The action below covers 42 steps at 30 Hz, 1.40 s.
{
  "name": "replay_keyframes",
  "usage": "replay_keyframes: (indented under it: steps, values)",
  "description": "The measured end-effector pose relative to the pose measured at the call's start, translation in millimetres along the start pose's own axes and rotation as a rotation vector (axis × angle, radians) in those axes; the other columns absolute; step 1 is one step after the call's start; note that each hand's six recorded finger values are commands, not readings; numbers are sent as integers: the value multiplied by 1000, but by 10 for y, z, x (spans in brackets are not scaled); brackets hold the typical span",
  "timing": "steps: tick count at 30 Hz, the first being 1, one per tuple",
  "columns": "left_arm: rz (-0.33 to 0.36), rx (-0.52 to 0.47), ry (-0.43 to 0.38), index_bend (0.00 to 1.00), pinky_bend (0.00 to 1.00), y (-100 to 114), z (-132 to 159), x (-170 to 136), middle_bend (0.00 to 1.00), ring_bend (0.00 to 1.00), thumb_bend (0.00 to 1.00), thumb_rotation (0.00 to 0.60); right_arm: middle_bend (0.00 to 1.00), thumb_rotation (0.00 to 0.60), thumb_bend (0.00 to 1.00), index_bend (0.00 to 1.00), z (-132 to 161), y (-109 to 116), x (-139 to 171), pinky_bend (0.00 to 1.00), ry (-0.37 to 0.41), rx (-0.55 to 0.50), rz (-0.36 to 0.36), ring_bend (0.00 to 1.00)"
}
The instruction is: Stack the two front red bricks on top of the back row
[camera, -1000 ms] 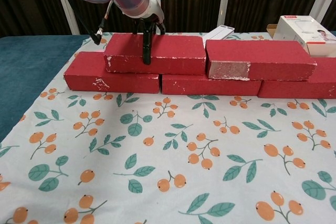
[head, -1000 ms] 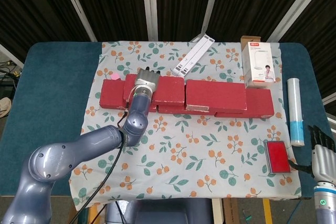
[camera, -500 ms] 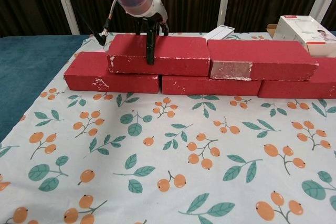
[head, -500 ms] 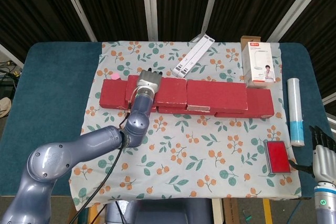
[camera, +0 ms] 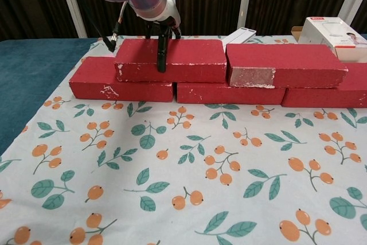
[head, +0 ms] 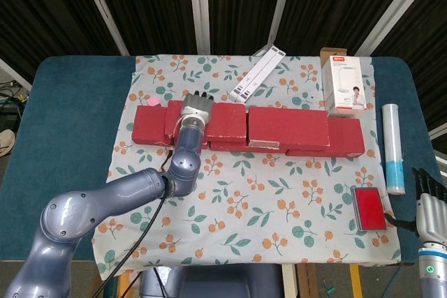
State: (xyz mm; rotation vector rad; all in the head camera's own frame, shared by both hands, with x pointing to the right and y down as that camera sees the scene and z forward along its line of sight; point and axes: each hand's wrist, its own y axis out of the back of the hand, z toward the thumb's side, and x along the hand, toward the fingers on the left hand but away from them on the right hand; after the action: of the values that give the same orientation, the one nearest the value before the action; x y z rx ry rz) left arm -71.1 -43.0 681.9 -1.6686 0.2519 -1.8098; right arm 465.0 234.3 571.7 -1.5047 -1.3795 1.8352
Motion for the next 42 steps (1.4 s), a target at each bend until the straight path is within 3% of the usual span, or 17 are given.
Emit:
replay_keyframes:
  steps: [21, 42]
  values:
    - [-21, -10, -11, 0, 131, 14, 46, -39, 0, 0, 0, 600, 0, 600, 32, 0, -12, 3, -9, 0, -11, -3, 2, 0]
    - [7, 4, 4, 0, 130, 148, -14, -125, 0, 0, 0, 600, 0, 600, 32, 0, -5, -6, -5, 0, -11, 0, 6, 0]
